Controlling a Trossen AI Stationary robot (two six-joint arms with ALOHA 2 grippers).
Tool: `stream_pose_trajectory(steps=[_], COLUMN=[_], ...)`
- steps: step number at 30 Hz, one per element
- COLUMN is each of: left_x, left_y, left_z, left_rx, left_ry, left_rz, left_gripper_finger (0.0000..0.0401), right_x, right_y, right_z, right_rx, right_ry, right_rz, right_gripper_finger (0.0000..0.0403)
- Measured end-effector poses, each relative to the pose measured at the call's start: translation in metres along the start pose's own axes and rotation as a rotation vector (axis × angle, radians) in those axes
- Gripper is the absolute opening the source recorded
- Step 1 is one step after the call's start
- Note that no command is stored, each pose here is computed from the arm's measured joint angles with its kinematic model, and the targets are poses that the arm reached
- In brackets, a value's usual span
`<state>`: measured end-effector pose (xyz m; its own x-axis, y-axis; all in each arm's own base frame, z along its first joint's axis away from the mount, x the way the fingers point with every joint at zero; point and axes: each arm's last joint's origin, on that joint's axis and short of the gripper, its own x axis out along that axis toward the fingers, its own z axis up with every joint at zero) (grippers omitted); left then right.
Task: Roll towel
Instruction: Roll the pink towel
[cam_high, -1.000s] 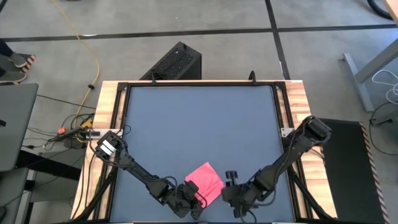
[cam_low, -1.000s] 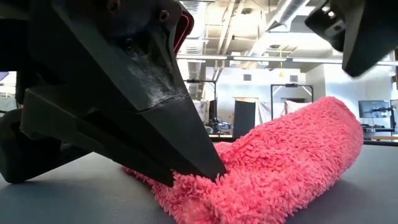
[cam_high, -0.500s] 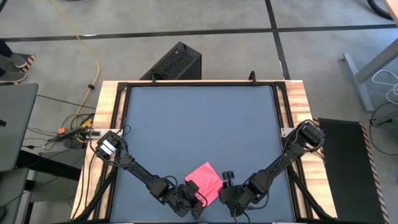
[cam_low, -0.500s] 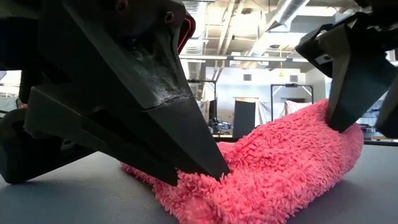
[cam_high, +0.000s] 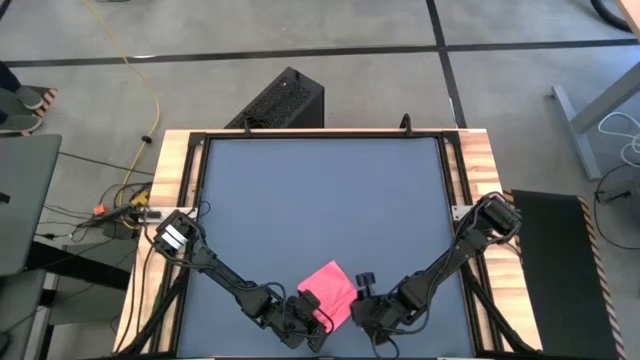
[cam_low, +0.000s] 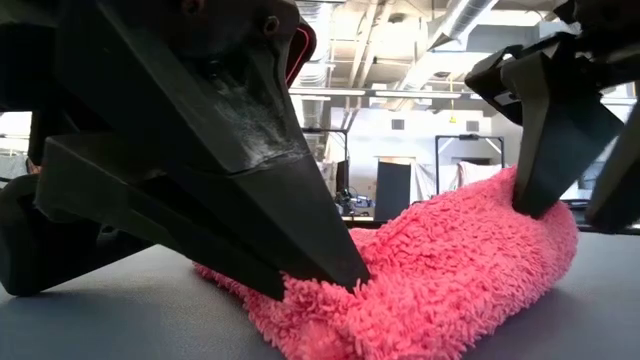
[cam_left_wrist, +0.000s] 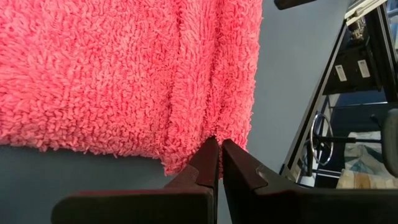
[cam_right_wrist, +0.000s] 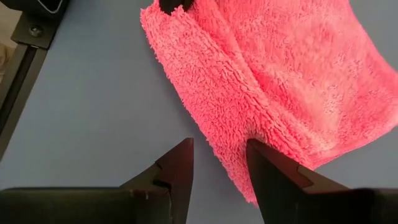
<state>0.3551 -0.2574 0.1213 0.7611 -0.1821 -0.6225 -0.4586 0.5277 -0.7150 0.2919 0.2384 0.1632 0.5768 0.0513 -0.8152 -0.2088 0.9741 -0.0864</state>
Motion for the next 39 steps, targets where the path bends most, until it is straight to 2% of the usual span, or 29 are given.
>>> stream_pose_trajectory(steps=[8, 17, 22, 39], left_x=[0.0, 0.0, 0.0, 0.0], left_y=[0.0, 0.0, 0.0, 0.0], left_z=[0.0, 0.0, 0.0, 0.0], left_rx=[0.011, 0.016, 0.021, 0.026], left_ry=[0.002, 0.001, -0.002, -0.01], left_rz=[0.002, 0.003, 0.005, 0.006], left_gripper_finger=[0.0, 0.0, 0.0, 0.0], right_x=[-0.006, 0.001, 0.006, 0.008], right_y=[-0.002, -0.017, -0.023, -0.019], right_z=[0.013, 0.009, 0.005, -0.003], right_rx=[-0.05, -0.044, -0.025, -0.042], right_ry=[-0.026, 0.039, 0.064, 0.085], right_rz=[-0.027, -0.056, -0.041, 0.019], right_gripper_finger=[0.0173, 0.0173, 0.0173, 0.0173])
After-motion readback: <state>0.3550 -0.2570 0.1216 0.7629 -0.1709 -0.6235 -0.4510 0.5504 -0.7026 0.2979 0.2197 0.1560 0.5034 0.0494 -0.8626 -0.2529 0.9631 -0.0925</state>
